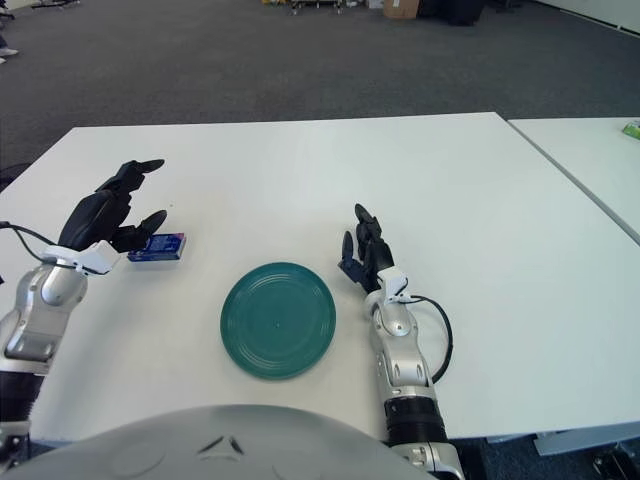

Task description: Put the gum into the plate.

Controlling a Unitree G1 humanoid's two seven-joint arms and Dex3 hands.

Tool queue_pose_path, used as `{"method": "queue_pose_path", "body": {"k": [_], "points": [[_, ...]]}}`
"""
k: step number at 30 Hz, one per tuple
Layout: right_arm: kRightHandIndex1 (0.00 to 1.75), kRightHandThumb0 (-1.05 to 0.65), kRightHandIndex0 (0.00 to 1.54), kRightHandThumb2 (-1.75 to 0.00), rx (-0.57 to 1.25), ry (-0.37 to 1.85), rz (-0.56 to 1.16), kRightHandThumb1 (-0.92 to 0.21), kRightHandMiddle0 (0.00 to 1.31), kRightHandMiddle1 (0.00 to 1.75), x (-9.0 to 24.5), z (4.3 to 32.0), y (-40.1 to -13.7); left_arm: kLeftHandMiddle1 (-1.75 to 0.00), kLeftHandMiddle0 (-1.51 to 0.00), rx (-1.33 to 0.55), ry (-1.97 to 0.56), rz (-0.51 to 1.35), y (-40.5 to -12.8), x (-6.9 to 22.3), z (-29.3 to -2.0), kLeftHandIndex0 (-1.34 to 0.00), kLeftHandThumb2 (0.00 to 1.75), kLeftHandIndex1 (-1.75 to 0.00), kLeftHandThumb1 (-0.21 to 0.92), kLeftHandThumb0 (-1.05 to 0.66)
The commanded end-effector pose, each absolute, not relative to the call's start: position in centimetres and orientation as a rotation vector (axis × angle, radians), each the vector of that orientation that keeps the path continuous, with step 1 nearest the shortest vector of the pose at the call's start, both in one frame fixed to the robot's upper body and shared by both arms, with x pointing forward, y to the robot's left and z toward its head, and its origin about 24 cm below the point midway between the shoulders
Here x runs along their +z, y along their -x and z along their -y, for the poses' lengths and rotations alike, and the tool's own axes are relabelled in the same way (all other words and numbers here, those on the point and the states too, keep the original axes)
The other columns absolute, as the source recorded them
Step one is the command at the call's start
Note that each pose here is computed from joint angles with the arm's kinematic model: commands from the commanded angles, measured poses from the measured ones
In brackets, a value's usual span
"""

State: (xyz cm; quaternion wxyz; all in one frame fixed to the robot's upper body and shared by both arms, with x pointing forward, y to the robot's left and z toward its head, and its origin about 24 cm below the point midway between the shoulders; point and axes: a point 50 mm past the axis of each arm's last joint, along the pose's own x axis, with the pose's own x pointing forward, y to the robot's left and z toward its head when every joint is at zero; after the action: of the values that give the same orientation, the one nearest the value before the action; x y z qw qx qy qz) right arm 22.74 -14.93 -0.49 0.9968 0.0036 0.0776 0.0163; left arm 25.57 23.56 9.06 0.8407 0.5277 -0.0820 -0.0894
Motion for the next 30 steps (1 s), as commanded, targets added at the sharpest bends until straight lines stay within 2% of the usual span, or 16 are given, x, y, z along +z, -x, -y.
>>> {"method": "queue_pose_path", "body": {"k": [1,8,30], "points": [[0.01,-0.73,0.09,-0.96,0.024,-0.019,-0.262,-0.92,0.0,0.26,-2.5,15.2,-21.5,0.0,-0.32,-0.284,-1.216,0.119,-26.5,8.6,-24.8,-0.01,0.59,-0.86,0.92,-0.99],[0.01,-0.71,0.1,-0.95,0.025,-0.025,-0.26,-0.92,0.0,0.28,-2.5,15.3,-21.5,0.0,-0.31,-0.408,-1.272,0.022,-26.9,6.8,-26.7,0.0,0.57,-0.82,0.92,-1.01],[0.0,-0.71,0.09,-0.93,0.021,-0.049,-0.272,-0.92,0.0,0.26,-2.8,15.8,-21.5,0.0,-0.25,-0.532,-1.332,-0.08,-27.4,4.8,-27.3,0.0,0.41,-0.83,0.92,-1.05]]}}
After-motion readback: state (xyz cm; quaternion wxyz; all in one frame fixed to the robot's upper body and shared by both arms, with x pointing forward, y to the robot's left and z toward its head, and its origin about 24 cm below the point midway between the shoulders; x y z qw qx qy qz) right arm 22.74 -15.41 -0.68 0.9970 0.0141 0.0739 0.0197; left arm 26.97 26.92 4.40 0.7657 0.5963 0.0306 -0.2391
